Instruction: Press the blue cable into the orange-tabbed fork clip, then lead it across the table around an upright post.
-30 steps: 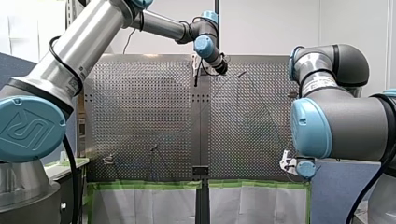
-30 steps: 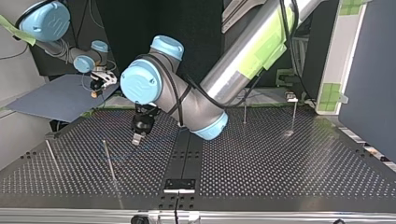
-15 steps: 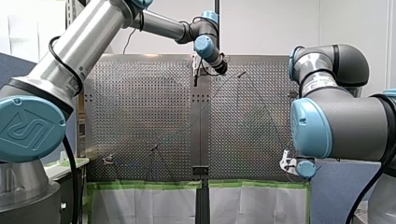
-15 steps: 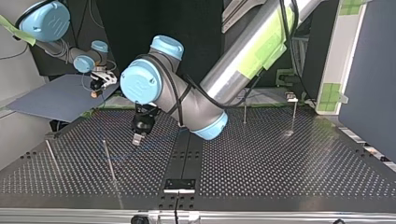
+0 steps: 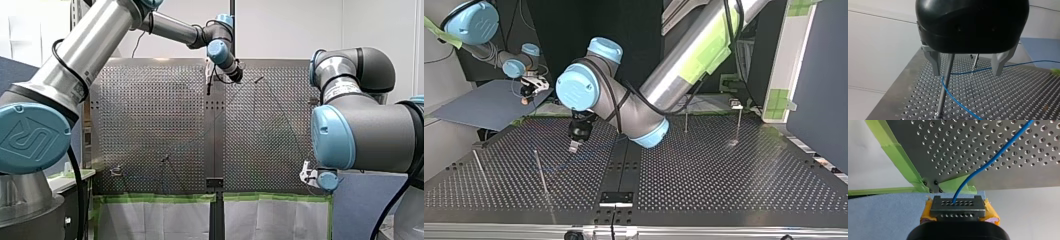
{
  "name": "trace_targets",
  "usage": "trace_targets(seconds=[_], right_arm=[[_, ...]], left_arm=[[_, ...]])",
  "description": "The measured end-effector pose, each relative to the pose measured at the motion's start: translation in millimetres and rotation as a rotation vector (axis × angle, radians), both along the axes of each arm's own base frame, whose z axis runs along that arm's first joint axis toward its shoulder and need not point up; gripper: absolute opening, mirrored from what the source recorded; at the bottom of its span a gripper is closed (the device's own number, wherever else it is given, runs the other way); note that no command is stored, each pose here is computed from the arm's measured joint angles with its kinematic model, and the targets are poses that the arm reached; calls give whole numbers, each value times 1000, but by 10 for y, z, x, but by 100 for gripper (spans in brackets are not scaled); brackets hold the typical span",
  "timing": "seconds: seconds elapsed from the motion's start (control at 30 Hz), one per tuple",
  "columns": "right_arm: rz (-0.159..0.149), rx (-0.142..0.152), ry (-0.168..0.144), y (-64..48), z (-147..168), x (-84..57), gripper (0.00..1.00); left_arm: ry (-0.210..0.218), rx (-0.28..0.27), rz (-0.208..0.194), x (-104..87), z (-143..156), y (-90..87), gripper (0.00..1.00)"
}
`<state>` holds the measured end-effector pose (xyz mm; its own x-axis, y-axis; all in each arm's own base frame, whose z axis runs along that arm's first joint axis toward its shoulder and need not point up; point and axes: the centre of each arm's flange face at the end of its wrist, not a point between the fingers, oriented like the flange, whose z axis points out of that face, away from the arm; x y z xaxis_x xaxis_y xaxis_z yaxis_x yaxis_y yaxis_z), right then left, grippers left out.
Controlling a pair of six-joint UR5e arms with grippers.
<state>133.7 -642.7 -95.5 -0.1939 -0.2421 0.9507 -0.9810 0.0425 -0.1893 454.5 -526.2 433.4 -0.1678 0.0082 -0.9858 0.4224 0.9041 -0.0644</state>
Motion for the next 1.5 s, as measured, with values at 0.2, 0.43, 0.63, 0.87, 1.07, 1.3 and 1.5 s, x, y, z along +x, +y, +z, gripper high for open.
trace_targets(seconds=[0.2,0.43,0.63,0.87,1.07,1.3,1.5], right_arm=[[0,2,0,2,-2,-3,0],[2,5,2,8,-6,5,0],[2,4,3,6,-3,5,0],[-1,4,3,2,-4,-13,0],[-1,3,3,2,-4,-13,0],[2,5,4,7,-4,4,0],[4,5,4,10,-6,15,0]], left_arm=[[-22,-33,7,-33,94,129,100],[-43,-106,10,-111,236,240,100],[-62,-174,8,-236,365,317,100],[-93,-243,4,-393,510,415,100],[-114,-253,1,-463,438,448,100],[-116,-252,-1,-482,185,447,100],[-116,-253,-1,-499,-22,456,100]])
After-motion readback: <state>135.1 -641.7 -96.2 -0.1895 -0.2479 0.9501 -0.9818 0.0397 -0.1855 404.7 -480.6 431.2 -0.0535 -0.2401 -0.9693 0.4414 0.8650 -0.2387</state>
